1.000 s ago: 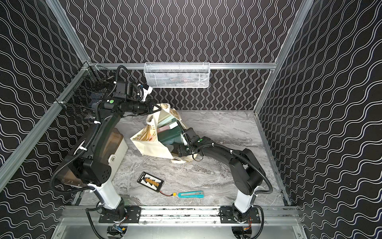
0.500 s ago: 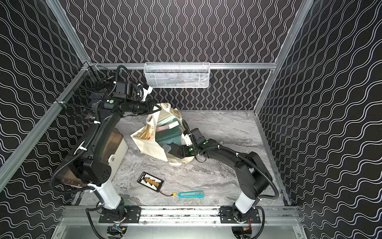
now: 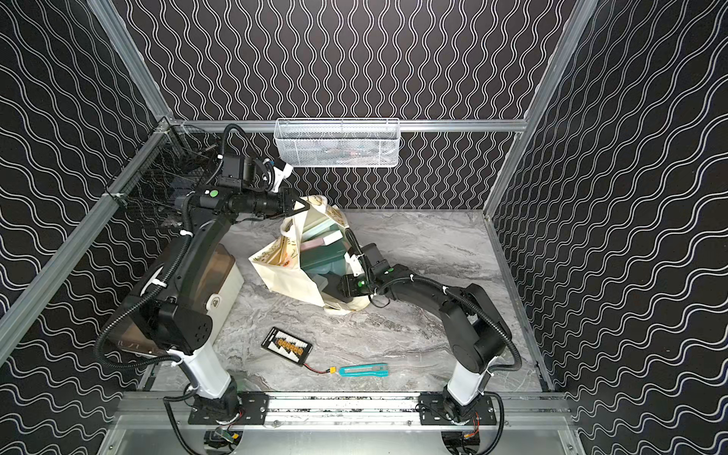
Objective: Take out the pencil case from the canvas bag
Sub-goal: Pick up the pencil case from the canvas bag.
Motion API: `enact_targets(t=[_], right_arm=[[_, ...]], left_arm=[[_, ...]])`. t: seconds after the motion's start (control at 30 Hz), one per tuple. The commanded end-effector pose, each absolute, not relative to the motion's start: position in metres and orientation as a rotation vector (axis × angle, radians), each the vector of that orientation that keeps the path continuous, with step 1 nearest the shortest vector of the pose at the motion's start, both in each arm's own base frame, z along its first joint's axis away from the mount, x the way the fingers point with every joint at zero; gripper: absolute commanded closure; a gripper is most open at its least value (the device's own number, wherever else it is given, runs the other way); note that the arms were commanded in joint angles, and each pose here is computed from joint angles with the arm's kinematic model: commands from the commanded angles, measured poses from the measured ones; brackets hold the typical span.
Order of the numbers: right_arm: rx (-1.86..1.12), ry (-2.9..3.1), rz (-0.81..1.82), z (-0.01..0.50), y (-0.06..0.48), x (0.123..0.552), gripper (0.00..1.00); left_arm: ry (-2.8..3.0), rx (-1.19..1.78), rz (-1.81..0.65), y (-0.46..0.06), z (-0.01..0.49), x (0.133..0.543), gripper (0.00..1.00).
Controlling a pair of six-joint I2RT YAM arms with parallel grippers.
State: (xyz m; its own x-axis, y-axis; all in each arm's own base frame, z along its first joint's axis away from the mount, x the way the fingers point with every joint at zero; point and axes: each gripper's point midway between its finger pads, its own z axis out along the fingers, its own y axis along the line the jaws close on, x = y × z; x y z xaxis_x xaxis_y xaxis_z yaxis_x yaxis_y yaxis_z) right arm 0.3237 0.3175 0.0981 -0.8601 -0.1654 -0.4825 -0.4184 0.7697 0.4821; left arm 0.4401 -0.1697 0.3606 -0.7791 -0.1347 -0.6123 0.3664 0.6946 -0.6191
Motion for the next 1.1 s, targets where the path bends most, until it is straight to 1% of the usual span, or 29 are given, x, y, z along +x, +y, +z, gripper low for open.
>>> enact_targets(t=[0.0, 0.17, 0.4, 0.43, 0.6, 0.77, 0.97, 1.0, 1.07], right_arm=[[-0.426, 2.467, 0.874, 0.118, 0.329, 0.339, 0.53], [-0.420, 2.455, 0.856, 0.124, 0.324, 0.336, 0.62], [-0.417, 2.425, 0.792, 0.145, 0.310, 0.334, 0.70], [-0.415, 2.448, 0.766, 0.138, 0.303, 0.328, 0.71], [-0.422, 2.441, 0.668, 0.150, 0.286, 0.324, 0.72], [-0.446, 2.435, 0.573, 0.162, 0.268, 0.317, 0.75], [-0.466, 2.430, 0.527, 0.178, 0.254, 0.306, 0.77], [-0.470, 2.404, 0.540, 0.192, 0.256, 0.308, 0.78], [-0.478, 2.402, 0.543, 0.200, 0.253, 0.303, 0.79]], left_arm=[[2.112, 0.290, -1.088, -0.183, 0.391, 0.443, 1.00], [2.123, 0.288, -1.068, -0.181, 0.389, 0.444, 1.00], [2.140, 0.268, -1.023, -0.176, 0.384, 0.449, 1.00], [2.144, 0.263, -1.014, -0.175, 0.383, 0.450, 1.00], [2.158, 0.242, -0.960, -0.170, 0.379, 0.452, 1.00], [2.165, 0.228, -0.957, -0.169, 0.376, 0.455, 1.00], [2.164, 0.230, -0.950, -0.169, 0.375, 0.457, 1.00], [2.166, 0.228, -0.951, -0.169, 0.374, 0.457, 1.00], [2.167, 0.222, -0.952, -0.169, 0.375, 0.458, 1.00]])
